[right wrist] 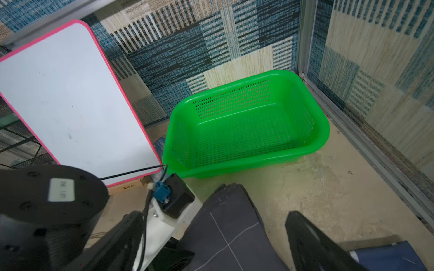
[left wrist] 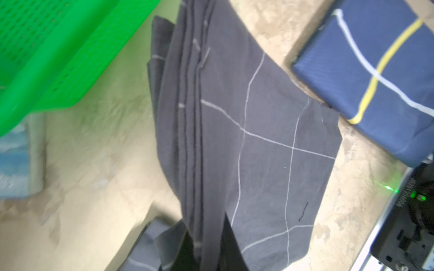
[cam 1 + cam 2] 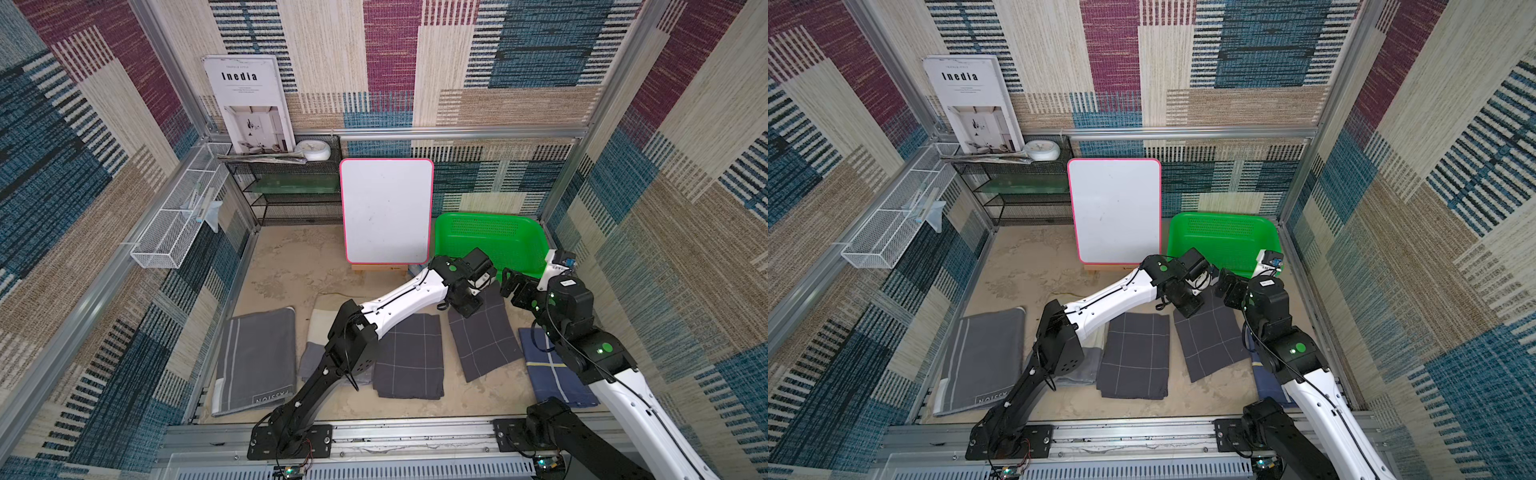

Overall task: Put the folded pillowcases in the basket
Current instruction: Pick up the pillowcase from the center of the board.

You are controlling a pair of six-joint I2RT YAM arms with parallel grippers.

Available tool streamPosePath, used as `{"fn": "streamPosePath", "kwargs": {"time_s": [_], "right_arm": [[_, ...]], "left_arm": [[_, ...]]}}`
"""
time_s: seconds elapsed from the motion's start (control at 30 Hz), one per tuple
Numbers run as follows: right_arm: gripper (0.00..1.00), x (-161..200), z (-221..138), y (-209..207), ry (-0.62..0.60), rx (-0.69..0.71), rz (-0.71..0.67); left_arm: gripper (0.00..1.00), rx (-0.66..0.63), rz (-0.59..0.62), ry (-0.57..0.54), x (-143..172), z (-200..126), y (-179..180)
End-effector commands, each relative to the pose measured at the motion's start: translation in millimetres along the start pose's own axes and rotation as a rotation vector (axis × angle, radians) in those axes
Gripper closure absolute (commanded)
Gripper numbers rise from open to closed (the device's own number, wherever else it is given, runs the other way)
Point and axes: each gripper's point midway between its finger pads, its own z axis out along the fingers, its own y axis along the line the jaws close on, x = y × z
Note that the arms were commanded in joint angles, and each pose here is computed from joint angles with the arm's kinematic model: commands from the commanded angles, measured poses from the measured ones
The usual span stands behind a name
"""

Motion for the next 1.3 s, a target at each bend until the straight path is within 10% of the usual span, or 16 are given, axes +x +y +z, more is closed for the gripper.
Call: {"fn": "streamPosePath", "kwargs": {"time_s": [0.0,0.43,1.27], "right_arm": [[0.00,15.8,8.8,-3.6,0.056,0.024,0.016],[0.00,112.3,39.8,3.2,0.384,-0.035,0.037],[0.37,253.8,57.8,-14.9,0.785,-0.016,0.124]], "left_arm": [[1.00,-0.059,-0.143,-0.001,7.9,-7.2,23.4],[1.00,-0.165,-0.582,-0.097,48.2,-16.6,73.7],[1.00,-0.154,-0.667,-0.045,85.0,15.6,84.7]]}}
